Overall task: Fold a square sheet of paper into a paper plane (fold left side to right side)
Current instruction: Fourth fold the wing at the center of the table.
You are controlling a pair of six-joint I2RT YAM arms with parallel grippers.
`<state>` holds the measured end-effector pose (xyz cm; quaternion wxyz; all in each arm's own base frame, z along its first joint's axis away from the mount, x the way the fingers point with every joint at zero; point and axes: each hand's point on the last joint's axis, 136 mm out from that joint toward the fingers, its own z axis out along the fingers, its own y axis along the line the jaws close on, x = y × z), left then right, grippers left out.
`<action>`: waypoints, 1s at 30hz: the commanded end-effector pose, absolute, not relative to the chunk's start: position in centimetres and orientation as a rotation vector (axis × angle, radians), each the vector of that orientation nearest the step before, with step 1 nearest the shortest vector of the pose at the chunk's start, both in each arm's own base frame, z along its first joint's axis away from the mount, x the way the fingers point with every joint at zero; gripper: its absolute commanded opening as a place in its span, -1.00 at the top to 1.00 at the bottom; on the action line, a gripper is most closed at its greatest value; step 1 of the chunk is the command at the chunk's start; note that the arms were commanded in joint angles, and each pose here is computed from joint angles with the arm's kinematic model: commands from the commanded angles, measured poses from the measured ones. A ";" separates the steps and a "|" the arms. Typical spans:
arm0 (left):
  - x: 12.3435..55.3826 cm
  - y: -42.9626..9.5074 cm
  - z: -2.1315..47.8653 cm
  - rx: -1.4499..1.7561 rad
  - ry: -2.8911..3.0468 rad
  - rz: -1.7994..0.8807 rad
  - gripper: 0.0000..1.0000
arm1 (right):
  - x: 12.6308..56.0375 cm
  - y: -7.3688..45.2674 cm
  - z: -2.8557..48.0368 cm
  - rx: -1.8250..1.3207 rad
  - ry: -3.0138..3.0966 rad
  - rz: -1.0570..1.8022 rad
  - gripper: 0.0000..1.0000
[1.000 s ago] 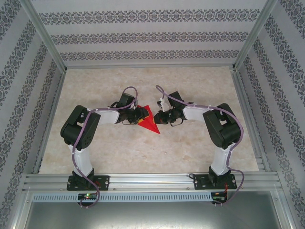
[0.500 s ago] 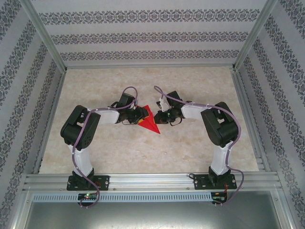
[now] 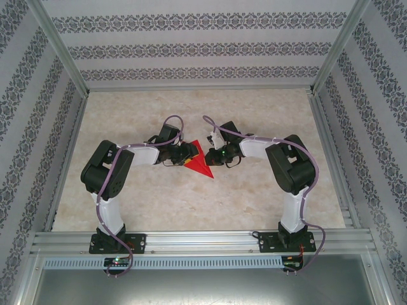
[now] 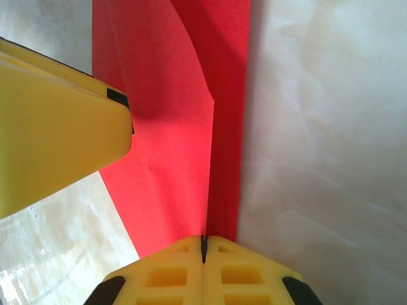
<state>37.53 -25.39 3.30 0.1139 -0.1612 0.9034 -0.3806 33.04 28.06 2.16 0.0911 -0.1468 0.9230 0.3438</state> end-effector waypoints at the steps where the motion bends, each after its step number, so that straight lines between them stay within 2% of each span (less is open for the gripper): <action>1: 36.5 -25.5 2.9 -0.474 2.690 -1.094 0.13 | 33.2 28.4 1.9 -0.475 2.744 0.987 0.93; 30: 36.4 -25.5 3.0 -0.470 2.693 -1.092 0.12 | 33.5 28.3 1.5 -0.492 2.765 0.934 0.92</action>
